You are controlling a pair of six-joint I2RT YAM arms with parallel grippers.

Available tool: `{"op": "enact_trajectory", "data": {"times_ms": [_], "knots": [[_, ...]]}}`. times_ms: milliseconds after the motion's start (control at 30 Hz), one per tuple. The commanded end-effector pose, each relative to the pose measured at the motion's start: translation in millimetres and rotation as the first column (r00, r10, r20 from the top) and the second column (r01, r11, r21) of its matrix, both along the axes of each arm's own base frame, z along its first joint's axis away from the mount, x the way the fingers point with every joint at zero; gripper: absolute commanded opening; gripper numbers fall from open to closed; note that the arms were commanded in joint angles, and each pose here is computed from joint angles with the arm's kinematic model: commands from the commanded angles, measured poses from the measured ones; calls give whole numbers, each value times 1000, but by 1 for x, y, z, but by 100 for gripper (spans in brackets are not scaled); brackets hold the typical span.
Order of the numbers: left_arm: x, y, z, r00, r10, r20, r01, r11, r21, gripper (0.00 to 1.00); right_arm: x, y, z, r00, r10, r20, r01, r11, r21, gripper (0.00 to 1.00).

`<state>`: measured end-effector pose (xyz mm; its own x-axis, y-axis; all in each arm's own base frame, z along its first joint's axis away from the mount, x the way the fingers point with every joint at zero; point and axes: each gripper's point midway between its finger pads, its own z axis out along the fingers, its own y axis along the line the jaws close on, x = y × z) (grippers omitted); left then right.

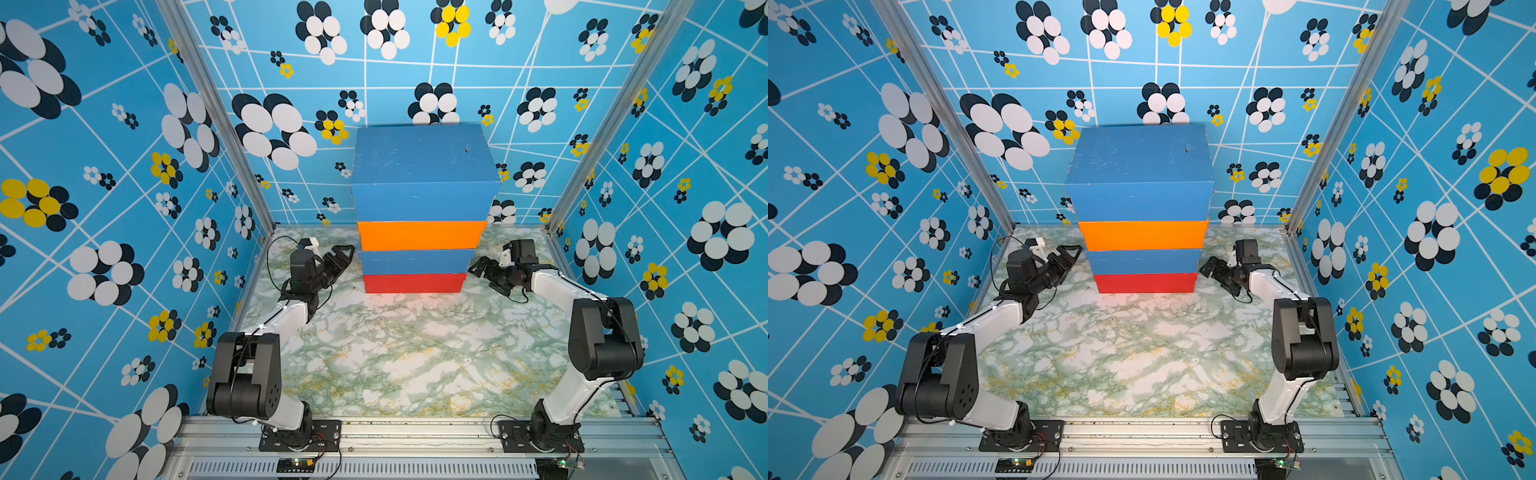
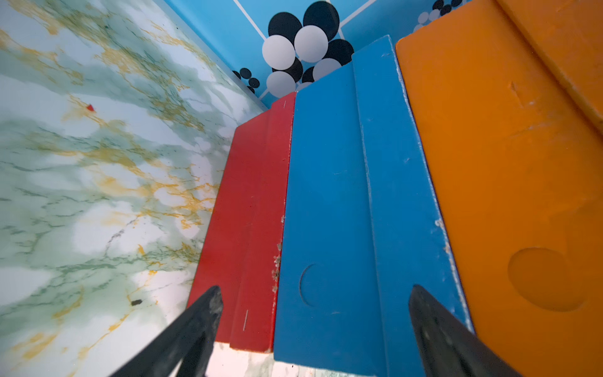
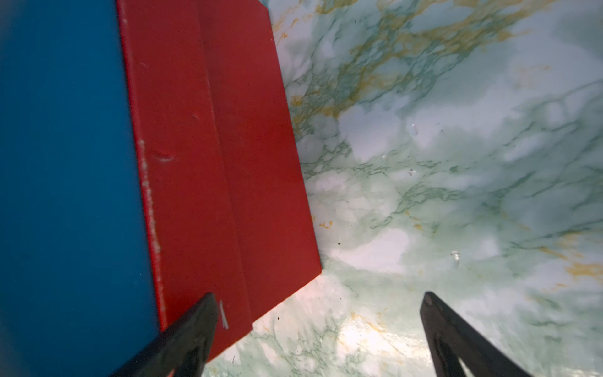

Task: Stack the shoeboxes
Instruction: Adjust the shoeboxes in the shoebox, then reset both arms

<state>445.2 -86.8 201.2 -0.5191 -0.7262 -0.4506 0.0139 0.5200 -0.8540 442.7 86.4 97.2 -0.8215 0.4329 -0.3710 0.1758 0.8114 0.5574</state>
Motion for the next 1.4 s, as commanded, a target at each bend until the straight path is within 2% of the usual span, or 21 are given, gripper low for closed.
{"op": "enact_trajectory", "data": {"times_ms": [0,167,500,600,800,900,1067,1167,1267,1367], "knots": [[-6,9,12,1000,5,22,-5,1000,0,92,0,0,21,999,10,36,-10,1000,-16,99],[-10,23,19,999,28,33,-29,999,21,93,-6,-3,35,998,8,60,-6,1000,-30,99],[-30,46,9,995,98,20,-100,974,205,100,-30,-20,68,985,-16,172,37,992,-121,99],[-38,55,1,992,127,8,-124,952,280,99,-40,-33,70,979,-36,200,73,981,-179,99],[-60,80,-16,974,228,6,-206,867,453,99,-64,-60,67,956,-91,278,171,945,-280,99],[-72,85,-20,967,252,38,-227,787,574,99,-78,-72,68,941,-94,324,208,917,-339,99],[-90,85,-24,962,235,140,-256,590,766,100,-109,-97,54,927,-94,362,269,840,-471,99],[-96,89,-33,956,238,172,-271,490,828,100,-124,-112,40,919,-107,378,310,789,-530,99],[-99,94,-46,954,259,150,-249,407,879,100,-137,-123,30,915,-118,386,339,745,-575,99],[-103,92,-61,961,245,131,-208,322,924,99,-146,-129,25,903,-138,407,373,723,-582,99]]}}
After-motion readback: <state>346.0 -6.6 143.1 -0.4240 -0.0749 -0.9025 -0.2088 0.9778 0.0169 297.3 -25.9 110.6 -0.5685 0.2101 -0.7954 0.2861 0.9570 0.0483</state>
